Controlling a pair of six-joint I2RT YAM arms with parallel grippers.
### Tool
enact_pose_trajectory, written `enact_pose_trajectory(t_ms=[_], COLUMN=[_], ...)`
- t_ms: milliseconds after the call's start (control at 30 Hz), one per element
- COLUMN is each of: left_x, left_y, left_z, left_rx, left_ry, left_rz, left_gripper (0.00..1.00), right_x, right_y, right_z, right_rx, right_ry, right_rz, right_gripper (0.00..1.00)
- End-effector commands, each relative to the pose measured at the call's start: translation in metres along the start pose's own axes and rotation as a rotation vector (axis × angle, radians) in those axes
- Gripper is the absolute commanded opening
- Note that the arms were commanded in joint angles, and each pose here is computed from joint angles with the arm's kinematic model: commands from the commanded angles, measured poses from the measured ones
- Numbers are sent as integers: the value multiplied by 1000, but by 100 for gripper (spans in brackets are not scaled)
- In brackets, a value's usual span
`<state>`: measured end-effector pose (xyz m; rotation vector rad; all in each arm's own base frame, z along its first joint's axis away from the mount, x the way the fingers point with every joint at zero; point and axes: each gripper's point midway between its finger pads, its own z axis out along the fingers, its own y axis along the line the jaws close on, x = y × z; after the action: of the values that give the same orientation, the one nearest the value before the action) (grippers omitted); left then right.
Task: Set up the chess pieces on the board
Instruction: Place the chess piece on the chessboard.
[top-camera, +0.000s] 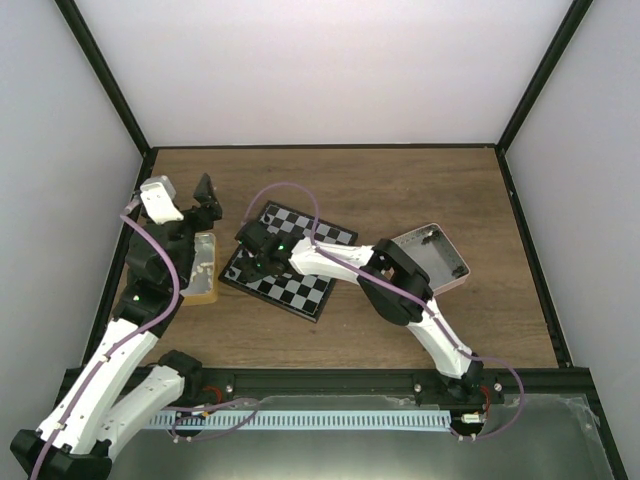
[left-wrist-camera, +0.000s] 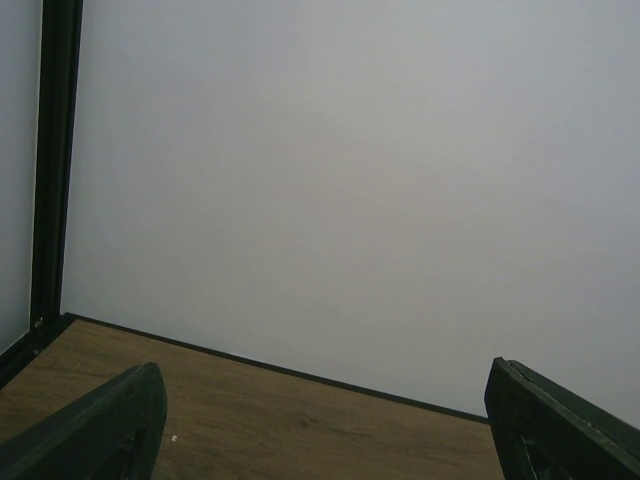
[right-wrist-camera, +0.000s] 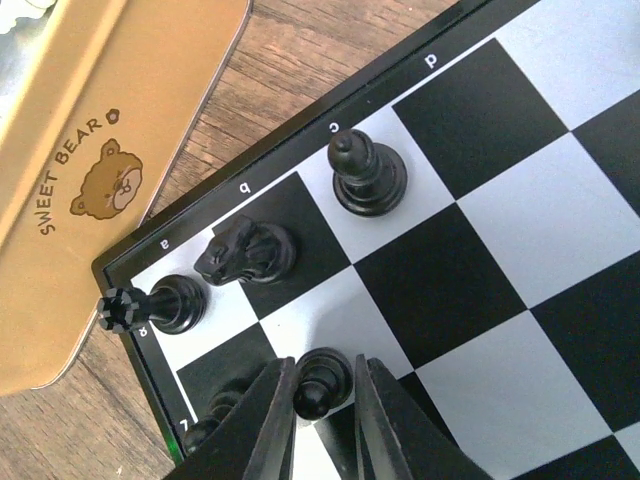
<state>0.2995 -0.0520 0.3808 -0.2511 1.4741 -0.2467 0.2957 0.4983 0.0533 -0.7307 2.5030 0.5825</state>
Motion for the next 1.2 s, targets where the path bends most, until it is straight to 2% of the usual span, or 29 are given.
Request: enact_pose_trajectory(t_ms=[0,633,900,1167], left_x=[-6,-4,-6,-9], left_y=[0,0,0,-1], left_z=[0,0,-1,-3], left_rx=[2,3,6,10], left_ry=[-24,-14,-21,-27], left_rz=[3,9,6,1], left_gripper=[89,89,89,89], right_x=[-11,-14,-28,-45], right_y=[8,9,24,28], right_z=[-3,2,-20,-59], right_rx=[4,4,-56,-74], right_ry=[-29,-36,-69,-137], right_rz=[-11,0,2,14], right_gripper=[18,15,28,33])
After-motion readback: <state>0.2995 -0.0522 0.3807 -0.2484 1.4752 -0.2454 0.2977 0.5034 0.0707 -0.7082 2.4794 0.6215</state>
